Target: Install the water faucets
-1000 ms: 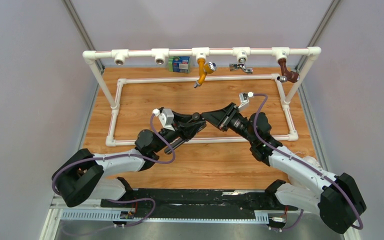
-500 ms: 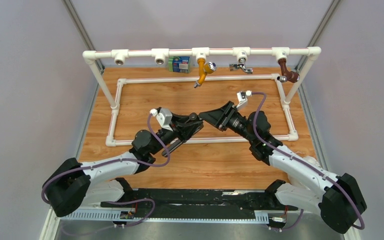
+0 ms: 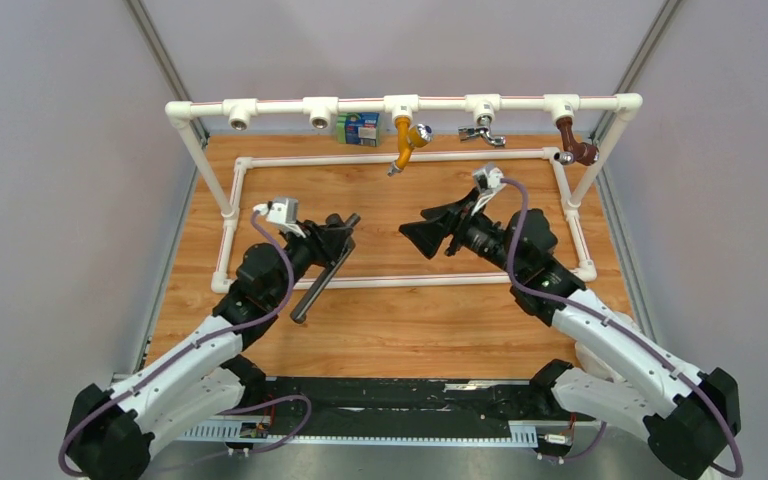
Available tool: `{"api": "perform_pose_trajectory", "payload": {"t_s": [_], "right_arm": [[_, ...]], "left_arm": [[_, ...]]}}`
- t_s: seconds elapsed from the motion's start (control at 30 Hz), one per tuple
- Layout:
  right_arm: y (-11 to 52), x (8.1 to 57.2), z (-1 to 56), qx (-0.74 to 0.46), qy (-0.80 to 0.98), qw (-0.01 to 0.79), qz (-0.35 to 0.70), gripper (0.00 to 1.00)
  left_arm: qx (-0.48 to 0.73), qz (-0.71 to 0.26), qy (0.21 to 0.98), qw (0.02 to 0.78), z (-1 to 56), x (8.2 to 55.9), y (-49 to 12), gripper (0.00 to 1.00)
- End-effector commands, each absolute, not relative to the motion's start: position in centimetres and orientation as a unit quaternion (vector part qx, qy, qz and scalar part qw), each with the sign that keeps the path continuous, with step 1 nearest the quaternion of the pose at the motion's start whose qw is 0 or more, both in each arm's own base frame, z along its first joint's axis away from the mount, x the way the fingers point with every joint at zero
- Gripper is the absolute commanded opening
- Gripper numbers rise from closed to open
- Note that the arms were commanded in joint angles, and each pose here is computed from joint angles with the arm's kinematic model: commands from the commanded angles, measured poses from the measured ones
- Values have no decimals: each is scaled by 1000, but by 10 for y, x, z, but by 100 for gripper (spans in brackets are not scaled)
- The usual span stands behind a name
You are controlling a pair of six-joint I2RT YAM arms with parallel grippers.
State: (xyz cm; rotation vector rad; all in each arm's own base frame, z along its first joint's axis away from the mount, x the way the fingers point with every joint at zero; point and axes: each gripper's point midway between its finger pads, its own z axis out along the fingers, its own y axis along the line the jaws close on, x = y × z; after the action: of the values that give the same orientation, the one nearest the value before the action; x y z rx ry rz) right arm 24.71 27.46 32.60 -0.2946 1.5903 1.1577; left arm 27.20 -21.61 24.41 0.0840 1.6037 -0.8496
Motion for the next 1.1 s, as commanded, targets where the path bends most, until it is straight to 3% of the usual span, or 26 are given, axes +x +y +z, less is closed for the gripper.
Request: {"api": "perform_pose_trajectory", "payload": {"t_s": [0.0,0.27,0.53,0.73,0.9,1.07], "right_arm": [[290,243,256,-278,705,503,415,80],[325,238,162,-380,758,408,338,81],[322,263,75,-426,819,327,203,83],[320,278,43,-426,839,304,148,82],[305,276,17,-425,862,256,104,67],[288,254,4,-396,888,212,100,38]], "left_arm": [[-66,-365,707,603,264,280,-173,0],[-158,-314,734,581,243,272,-108,0],[-166,-310,736,579,242,261,-97,0],[-160,-290,734,592,246,259,-90,0],[-161,-272,730,606,252,256,-82,0],[-161,-264,725,615,260,254,-78,0]]}}
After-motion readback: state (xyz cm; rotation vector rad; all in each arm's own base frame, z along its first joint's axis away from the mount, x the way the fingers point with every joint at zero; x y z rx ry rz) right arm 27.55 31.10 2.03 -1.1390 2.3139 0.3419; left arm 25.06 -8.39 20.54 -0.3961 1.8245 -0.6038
